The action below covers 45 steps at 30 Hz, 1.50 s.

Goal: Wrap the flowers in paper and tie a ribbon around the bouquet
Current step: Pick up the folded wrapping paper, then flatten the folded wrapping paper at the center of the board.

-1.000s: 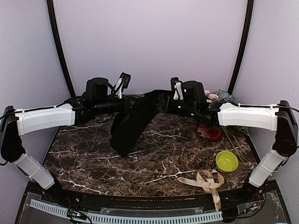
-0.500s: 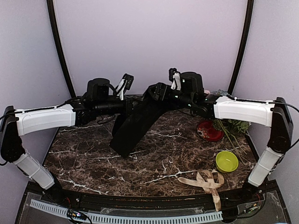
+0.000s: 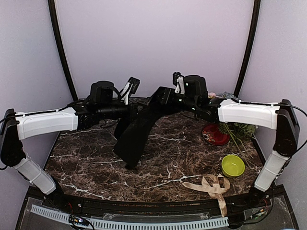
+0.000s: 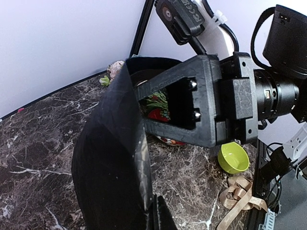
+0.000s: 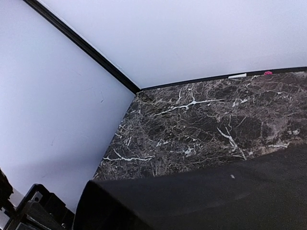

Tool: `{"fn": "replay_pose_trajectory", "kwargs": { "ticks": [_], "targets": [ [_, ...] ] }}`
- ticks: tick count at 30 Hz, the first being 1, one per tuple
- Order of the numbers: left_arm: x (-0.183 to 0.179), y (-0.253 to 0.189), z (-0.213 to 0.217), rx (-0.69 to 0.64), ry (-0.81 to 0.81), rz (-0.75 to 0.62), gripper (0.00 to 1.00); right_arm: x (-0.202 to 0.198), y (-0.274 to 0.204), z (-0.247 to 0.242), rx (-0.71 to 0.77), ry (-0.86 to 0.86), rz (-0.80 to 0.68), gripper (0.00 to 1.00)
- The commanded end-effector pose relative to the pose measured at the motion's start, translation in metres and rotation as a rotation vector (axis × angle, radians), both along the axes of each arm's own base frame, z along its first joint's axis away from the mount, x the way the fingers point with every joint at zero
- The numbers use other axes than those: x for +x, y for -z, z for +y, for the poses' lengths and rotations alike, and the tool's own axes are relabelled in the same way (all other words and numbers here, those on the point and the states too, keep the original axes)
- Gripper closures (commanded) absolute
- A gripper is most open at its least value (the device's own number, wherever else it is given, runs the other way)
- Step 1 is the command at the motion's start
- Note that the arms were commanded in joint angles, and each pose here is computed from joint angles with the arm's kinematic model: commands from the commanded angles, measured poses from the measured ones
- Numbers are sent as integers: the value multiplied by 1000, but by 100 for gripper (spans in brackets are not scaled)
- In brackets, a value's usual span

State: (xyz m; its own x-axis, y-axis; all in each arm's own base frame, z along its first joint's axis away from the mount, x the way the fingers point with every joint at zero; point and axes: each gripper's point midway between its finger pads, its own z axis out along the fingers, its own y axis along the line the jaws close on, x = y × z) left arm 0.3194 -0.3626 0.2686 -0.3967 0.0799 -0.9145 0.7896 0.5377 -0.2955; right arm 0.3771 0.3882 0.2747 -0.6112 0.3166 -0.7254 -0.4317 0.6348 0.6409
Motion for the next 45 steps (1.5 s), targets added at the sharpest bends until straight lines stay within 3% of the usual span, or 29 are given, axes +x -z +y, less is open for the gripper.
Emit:
{"fn": "replay_pose_trajectory", "kwargs": {
  "ticks": [1, 4, 5, 11, 15, 19, 22, 26, 34, 39, 41, 45],
  "targets": [
    [-14, -21, 0, -21, 55, -64, 100, 6, -3, -3, 18, 10, -15, 88],
    [-14, -17, 0, -7, 58, -64, 100, 4, -1, -2, 21, -7, -5, 100],
    [-14, -18, 0, -6, 61, -65, 98, 4, 0, -1, 19, -13, -5, 100],
    [-1, -19, 3, 49, 7, -93, 65, -2, -2, 4, -1, -56, -19, 100],
    [14, -14, 5, 116, -46, -101, 58, -8, 0, 11, -21, -99, -26, 100],
    [12, -28, 3, 78, -32, -121, 45, -11, 3, 13, -68, -118, -33, 100],
    [13, -36, 3, 69, -41, -122, 41, -11, 4, 15, -91, -135, -41, 100],
    [38, -20, 24, 198, -208, -97, 45, -15, -2, 17, -103, -168, -62, 100],
    [31, -9, 12, 223, -126, -57, 39, -9, 2, 17, -147, -192, -68, 100],
    [40, 10, 14, 296, -145, -46, 43, -14, 1, 23, -138, -245, -81, 100],
    [44, 15, 17, 322, -167, -45, 51, -15, 2, 23, -140, -255, -80, 100],
    [43, 11, 20, 277, -182, -65, 88, -15, 7, 18, -148, -254, -71, 100]
  ]
}}
